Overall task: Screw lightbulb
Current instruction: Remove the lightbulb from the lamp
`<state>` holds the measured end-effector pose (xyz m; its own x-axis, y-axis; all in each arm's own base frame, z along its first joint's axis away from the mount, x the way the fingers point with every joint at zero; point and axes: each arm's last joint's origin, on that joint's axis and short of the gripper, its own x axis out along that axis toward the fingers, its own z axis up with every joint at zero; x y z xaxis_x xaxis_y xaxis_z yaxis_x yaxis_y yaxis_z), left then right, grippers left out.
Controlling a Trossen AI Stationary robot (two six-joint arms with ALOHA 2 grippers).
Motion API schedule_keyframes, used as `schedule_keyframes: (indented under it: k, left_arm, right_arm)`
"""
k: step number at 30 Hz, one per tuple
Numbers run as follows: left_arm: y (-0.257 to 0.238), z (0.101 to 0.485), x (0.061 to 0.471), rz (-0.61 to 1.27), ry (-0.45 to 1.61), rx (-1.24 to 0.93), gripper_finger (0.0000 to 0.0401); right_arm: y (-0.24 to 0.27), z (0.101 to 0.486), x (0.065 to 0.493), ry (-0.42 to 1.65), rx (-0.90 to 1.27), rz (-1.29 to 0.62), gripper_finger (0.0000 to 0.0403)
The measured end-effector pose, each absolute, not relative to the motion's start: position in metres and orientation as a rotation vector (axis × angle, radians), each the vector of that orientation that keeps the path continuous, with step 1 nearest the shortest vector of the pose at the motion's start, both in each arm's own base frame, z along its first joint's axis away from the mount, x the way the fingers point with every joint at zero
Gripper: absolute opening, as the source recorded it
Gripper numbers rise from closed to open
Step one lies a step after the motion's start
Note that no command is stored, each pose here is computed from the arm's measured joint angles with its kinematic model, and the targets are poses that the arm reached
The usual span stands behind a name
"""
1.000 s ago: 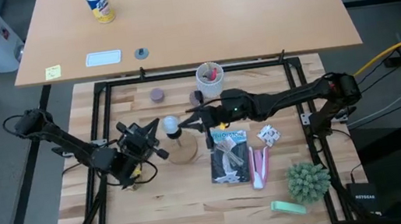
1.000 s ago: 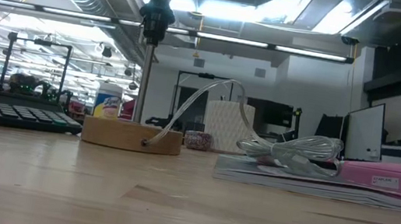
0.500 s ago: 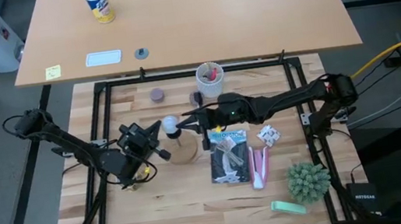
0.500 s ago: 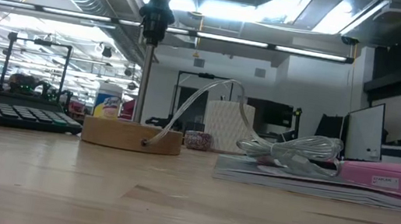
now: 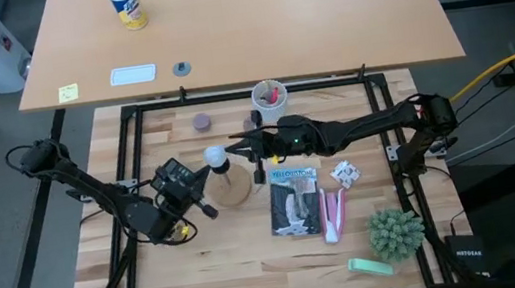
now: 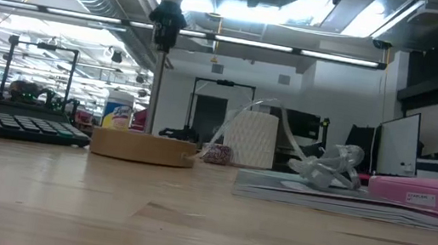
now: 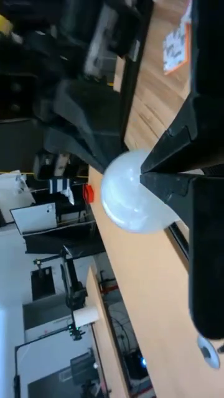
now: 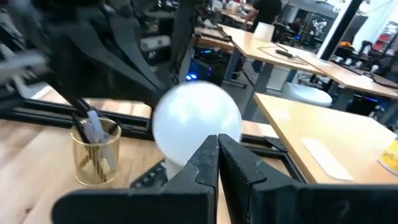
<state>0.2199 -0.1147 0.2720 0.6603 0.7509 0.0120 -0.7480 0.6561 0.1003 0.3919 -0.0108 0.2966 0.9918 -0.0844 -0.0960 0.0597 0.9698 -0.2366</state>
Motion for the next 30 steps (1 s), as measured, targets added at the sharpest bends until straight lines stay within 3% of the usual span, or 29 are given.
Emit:
schedule_keyframes:
  k: [12,20,30]
  left_arm:
    - [-0.117,0.278,0.218,0.835,0.018,0.097,0.0001]
    - [-0.108,0.281,0.219,0.957,0.05,0.115,0.0001]
    - [-0.09,0.279,0.227,1.039,0.079,0.152,0.0001]
  right_arm:
    - [-0.023,0.304,0.388,0.088,-0.243,-0.112,0.0017]
    - [0.0,0.322,0.377,0.044,-0.244,-0.018,0.0017]
    - [0.012,0.302,0.387,0.106,-0.246,0.029,0.0017]
